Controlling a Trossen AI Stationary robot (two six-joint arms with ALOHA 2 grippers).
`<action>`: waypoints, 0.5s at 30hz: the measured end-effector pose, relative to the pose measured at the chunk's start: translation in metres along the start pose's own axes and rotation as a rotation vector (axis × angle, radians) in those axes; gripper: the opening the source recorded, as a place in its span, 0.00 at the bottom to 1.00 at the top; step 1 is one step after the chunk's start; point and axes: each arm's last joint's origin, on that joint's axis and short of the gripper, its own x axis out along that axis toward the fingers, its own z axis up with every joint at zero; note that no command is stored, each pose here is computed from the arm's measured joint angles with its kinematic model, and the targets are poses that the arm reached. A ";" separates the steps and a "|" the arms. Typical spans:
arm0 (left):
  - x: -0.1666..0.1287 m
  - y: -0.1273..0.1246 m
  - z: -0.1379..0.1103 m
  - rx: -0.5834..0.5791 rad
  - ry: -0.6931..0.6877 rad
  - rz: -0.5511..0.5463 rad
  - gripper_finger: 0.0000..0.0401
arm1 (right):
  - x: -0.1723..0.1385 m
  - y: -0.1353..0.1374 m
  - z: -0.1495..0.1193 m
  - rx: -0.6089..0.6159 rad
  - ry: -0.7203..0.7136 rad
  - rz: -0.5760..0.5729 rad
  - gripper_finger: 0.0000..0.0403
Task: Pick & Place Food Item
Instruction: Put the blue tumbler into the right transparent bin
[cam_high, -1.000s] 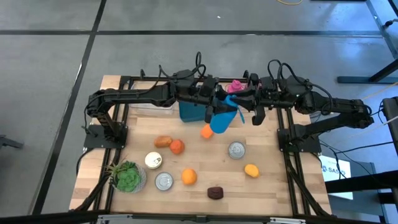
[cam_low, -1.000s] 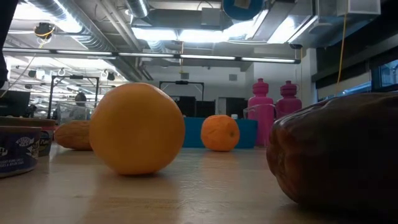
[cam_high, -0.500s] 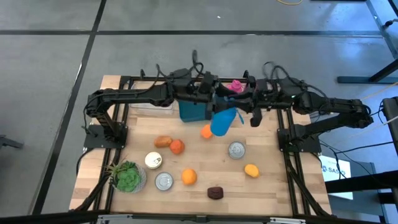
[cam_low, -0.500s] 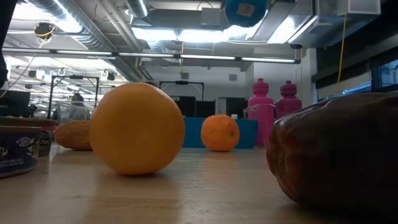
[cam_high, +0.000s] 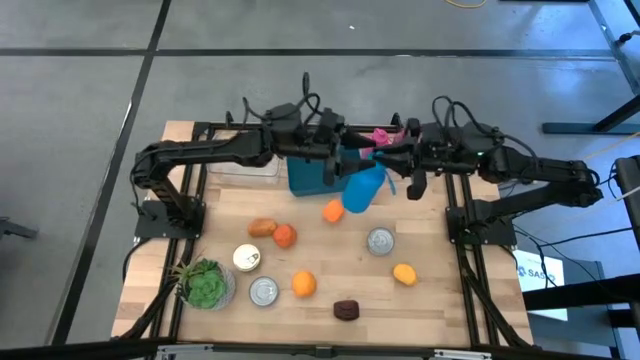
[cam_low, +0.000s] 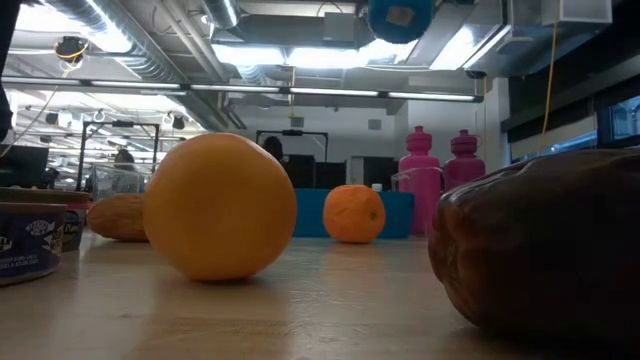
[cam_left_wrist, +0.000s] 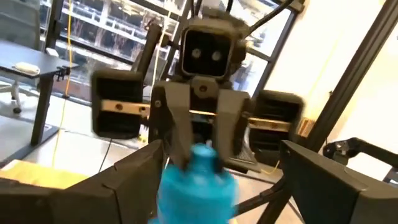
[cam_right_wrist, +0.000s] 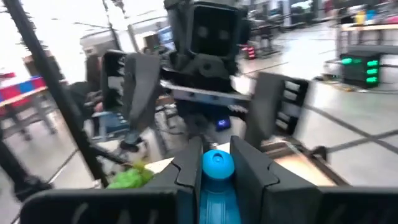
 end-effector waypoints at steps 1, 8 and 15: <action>-0.006 -0.002 0.006 0.003 0.002 0.005 0.77 | -0.006 -0.001 0.001 -0.001 0.002 -0.026 0.14; -0.053 -0.024 0.034 0.096 0.075 0.116 0.76 | -0.049 -0.013 0.004 -0.023 0.039 -0.236 0.14; -0.081 -0.040 0.035 0.192 0.180 0.315 0.76 | -0.087 -0.026 0.001 -0.016 0.095 -0.418 0.14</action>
